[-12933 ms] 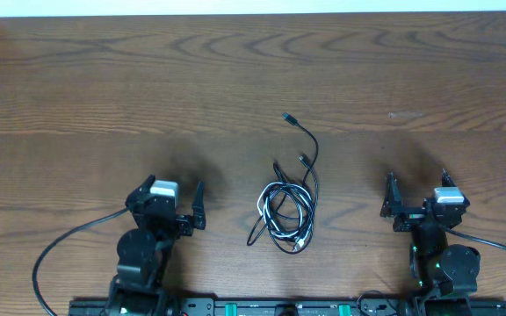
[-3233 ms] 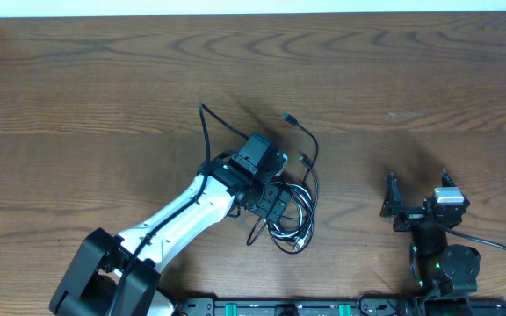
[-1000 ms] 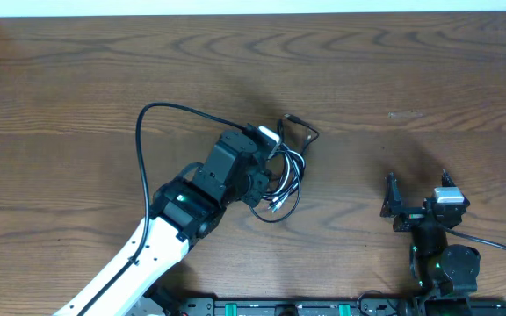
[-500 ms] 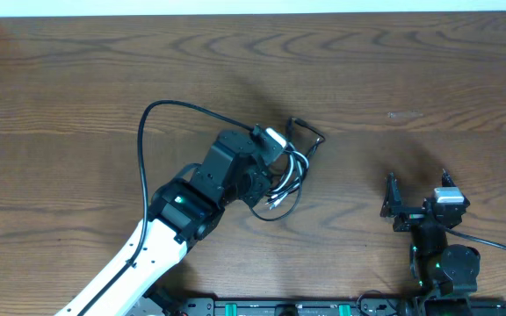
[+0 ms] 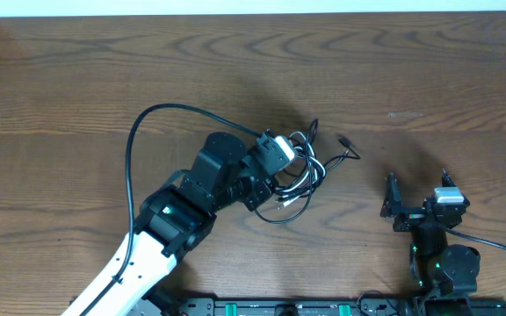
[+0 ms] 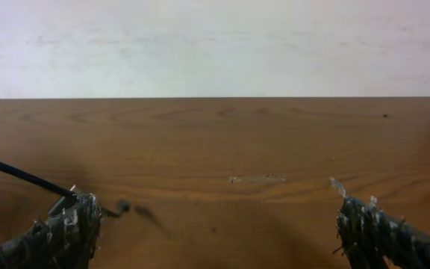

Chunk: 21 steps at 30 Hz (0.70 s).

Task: Untangle cables
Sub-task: 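Move the right gripper toward the cables held by the left gripper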

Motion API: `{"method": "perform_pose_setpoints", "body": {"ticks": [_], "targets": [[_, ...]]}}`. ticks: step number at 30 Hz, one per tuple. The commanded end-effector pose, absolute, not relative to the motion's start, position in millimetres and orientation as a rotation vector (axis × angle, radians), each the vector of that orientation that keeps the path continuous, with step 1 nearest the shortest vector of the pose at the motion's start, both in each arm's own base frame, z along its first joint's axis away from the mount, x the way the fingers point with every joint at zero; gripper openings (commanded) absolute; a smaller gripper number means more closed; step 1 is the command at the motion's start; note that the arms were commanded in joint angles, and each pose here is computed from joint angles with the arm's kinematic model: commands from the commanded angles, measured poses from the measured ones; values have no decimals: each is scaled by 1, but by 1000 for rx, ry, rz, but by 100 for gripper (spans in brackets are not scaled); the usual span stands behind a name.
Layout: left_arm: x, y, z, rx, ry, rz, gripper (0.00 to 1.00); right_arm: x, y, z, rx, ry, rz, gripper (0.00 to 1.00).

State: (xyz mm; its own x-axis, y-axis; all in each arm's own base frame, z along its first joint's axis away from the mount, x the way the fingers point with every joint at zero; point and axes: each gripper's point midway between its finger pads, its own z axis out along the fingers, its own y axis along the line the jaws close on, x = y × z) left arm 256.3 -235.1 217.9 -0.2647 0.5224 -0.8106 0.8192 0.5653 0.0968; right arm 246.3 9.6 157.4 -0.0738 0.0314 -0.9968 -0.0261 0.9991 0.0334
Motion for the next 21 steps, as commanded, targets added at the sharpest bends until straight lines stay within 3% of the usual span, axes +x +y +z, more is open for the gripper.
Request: {"method": "perform_pose_setpoints", "body": {"ticks": [1,15,21], "targets": [[244,-245,252,1120,1815,-522,7,246,1,159,13,1634,-21,99],[238,-247,261,1108,1788,-563,7,245,-18,162,87,1622,-124,99],[245,-253,279,924,1820,-685,8,246,15,184,-34,1534,59,99]]}}
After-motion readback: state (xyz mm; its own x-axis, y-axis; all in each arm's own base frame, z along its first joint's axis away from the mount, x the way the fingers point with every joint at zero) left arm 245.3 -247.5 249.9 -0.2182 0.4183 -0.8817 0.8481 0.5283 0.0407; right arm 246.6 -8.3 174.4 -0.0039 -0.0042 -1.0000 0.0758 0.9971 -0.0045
